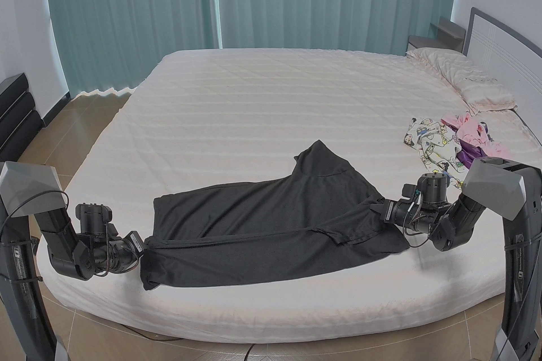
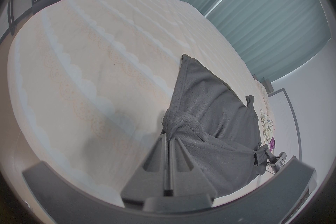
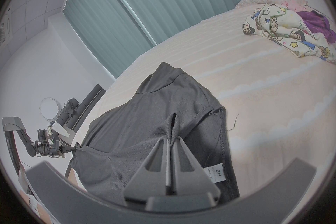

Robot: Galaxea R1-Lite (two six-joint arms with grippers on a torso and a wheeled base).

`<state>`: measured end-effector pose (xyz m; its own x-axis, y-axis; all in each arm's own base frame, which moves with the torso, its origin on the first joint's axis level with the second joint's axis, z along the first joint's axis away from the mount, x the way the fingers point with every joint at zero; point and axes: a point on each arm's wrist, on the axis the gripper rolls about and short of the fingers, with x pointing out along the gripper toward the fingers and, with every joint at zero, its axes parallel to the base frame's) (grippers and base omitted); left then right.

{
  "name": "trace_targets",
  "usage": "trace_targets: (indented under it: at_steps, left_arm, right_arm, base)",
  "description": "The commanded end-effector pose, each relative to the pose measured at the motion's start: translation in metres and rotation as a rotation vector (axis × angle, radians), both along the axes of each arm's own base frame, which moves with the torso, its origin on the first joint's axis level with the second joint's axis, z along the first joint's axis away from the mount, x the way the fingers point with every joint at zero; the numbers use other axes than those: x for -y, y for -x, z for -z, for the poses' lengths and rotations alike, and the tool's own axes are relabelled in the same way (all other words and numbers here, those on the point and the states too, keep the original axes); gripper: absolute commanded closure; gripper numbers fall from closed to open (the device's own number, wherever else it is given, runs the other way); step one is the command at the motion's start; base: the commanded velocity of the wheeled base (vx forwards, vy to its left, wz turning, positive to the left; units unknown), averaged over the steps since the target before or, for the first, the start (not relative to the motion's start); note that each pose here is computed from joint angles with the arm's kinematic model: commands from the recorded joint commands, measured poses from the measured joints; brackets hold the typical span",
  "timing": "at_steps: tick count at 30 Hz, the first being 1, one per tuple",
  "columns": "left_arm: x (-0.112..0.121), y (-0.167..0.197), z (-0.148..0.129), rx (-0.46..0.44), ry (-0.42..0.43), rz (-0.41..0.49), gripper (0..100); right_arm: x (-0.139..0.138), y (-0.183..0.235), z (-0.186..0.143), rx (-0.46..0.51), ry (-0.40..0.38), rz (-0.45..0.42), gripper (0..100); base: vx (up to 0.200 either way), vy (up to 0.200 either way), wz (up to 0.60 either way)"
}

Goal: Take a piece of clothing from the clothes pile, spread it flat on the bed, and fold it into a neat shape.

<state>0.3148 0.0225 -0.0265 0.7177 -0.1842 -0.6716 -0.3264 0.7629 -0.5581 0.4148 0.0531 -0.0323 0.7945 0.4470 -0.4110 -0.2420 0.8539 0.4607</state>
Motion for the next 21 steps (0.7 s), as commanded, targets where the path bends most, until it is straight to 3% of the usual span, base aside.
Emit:
trace_targets:
  at_steps: [1, 3, 4, 5, 12, 14, 17, 18, 19, 21]
  left_arm:
    - [0.000, 0.000, 0.001, 0.000, 0.000, 0.000, 100]
    - [0.000, 0.000, 0.001, -0.001, 0.000, 0.000, 100]
    - [0.000, 0.000, 0.001, -0.001, 0.000, 0.002, 0]
    - [0.001, 0.000, 0.001, 0.000, 0.000, 0.003, 0]
    - [0.001, 0.000, 0.001, -0.003, 0.002, 0.002, 0]
    - [0.000, 0.000, 0.000, 0.000, 0.009, 0.003, 0]
    - [-0.005, 0.001, -0.002, 0.006, 0.055, 0.025, 0]
    - [-0.005, 0.001, -0.002, 0.006, 0.055, 0.025, 0]
    - [-0.011, 0.002, -0.007, 0.019, 0.096, 0.041, 0]
    - [-0.013, 0.004, -0.010, 0.025, 0.121, 0.053, 0]
  right_arm:
    - [-0.002, 0.000, 0.002, -0.001, 0.000, -0.004, 100]
    - [-0.002, 0.000, 0.003, -0.004, 0.000, -0.004, 100]
    - [-0.002, 0.000, 0.004, -0.006, 0.000, -0.005, 100]
    - [-0.002, 0.000, 0.004, -0.007, 0.000, -0.005, 0]
    - [0.002, 0.001, -0.001, -0.003, 0.001, 0.018, 0]
    - [0.004, 0.002, -0.014, 0.010, -0.007, 0.076, 0]
    - [0.002, 0.010, -0.031, -0.010, -0.075, 0.180, 0]
    - [0.002, 0.010, -0.031, -0.010, -0.075, 0.180, 0]
    - [-0.005, 0.019, -0.044, -0.038, -0.140, 0.249, 0]
    - [-0.017, 0.031, -0.050, -0.079, -0.205, 0.290, 0]
  base:
    - [0.000, 0.000, 0.00]
    - [0.000, 0.000, 0.00]
    - [0.000, 0.000, 0.00]
    - [0.000, 0.000, 0.00]
    - [0.000, 0.000, 0.00]
    - [0.000, 0.000, 0.00]
    - [0.000, 0.000, 0.00]
    - [0.000, 0.000, 0.00]
    - [0.000, 0.000, 0.00]
    - [0.000, 0.000, 0.00]
